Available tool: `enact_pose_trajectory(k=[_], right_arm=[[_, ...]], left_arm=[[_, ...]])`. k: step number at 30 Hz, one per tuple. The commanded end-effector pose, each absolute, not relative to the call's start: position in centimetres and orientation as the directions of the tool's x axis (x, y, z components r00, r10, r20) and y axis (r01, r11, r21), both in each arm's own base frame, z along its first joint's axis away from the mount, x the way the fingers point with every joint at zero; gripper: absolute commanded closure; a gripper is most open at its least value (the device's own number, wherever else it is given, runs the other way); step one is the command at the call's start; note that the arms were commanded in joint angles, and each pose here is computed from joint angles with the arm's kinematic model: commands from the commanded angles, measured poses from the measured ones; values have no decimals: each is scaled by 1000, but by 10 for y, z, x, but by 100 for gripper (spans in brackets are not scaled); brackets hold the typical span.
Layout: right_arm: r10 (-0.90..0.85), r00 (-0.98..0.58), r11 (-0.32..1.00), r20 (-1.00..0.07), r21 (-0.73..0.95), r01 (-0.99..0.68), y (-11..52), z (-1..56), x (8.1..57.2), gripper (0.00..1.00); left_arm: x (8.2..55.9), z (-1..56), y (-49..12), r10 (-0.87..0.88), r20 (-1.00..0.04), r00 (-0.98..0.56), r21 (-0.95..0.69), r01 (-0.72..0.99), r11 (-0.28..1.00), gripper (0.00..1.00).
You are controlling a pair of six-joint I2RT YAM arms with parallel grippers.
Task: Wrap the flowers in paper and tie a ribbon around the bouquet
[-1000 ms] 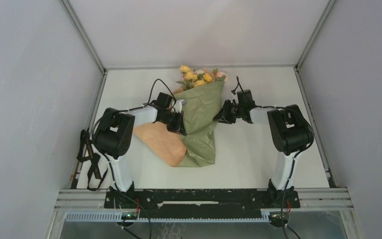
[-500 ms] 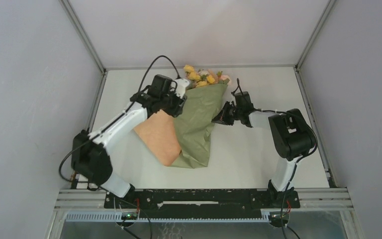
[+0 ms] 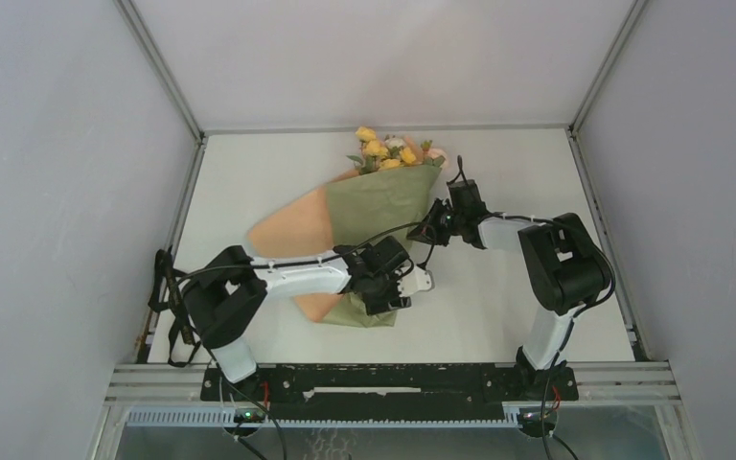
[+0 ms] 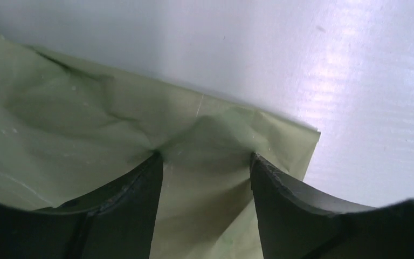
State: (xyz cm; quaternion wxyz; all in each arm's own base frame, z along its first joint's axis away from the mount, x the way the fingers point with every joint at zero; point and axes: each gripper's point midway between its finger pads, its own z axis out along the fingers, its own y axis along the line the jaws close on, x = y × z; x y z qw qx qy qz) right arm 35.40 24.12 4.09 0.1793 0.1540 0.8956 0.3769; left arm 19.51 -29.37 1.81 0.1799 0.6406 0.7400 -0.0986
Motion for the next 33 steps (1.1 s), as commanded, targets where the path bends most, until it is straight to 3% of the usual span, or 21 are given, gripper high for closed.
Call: enact_pose_trajectory(k=[1,10,17,20,24,28,33], right_arm=[[428,-871,651,-240,751,113,241,60,360,100],[455,-839,682,-297,722,114,202,65,429,97],[450,-813,750,-370,650,120,164,81,492,92],[427,-814,783,-394,612,115,143,93,496,69],[374,-832,810,-409,581,79,138,105,475,52],[366,-792,835,-488,549,48,128,134,442,55],[220,-877,696,-426,699,-165,206,136,378,76]], left_arm=[[190,3,-296,926,-376,-17,121,990,67,37],[153,-14,-286,960,-267,78,-36,995,-91,42],[148,-15,-285,961,-261,89,-63,992,-109,46],[148,-13,-286,961,-265,84,-66,992,-105,46],[161,-9,-290,952,-306,15,-76,996,-41,45],[175,1,-296,927,-371,-55,-84,996,25,45],[176,15,-307,890,-449,-81,-112,993,33,45]])
